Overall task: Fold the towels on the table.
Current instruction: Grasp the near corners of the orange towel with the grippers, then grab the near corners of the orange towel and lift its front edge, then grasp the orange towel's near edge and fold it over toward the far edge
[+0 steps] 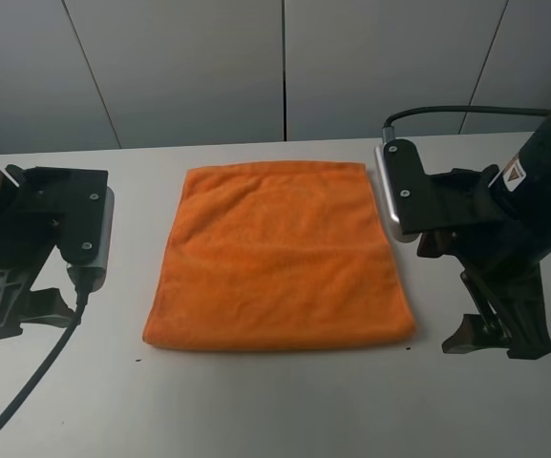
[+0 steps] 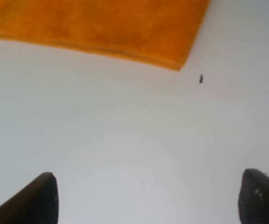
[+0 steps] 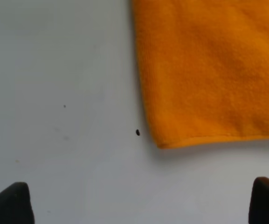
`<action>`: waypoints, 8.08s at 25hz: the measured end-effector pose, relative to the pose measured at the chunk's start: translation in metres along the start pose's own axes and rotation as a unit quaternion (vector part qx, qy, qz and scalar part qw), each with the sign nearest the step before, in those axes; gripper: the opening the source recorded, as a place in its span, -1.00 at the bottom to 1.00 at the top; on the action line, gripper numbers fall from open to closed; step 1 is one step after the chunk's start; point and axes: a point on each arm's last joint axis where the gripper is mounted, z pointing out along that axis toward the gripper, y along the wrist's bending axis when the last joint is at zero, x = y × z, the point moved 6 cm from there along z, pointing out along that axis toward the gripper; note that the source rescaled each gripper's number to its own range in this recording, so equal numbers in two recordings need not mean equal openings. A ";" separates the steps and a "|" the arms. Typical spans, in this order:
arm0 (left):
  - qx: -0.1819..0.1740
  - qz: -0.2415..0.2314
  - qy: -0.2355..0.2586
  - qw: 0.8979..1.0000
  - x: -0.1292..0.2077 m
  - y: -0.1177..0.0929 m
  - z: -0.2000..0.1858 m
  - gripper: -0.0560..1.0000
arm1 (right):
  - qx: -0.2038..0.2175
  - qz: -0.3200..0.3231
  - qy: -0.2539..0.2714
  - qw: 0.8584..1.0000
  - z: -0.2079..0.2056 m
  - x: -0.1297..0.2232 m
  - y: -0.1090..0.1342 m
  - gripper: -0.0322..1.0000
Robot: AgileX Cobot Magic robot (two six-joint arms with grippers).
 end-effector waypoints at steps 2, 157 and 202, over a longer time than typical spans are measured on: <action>0.009 0.023 0.013 1.000 -0.006 -0.005 0.008 0.98 | -0.011 -0.014 0.007 1.000 0.007 -0.005 0.002 1.00; -0.244 -0.077 -0.025 0.966 -0.016 0.130 0.016 -0.89 | 0.247 -0.070 0.032 0.966 0.011 -0.078 -0.155 -0.94; -0.266 -0.021 -0.023 0.963 -0.035 0.178 0.088 -0.89 | 0.305 -0.060 0.079 0.947 0.094 -0.072 -0.190 -0.94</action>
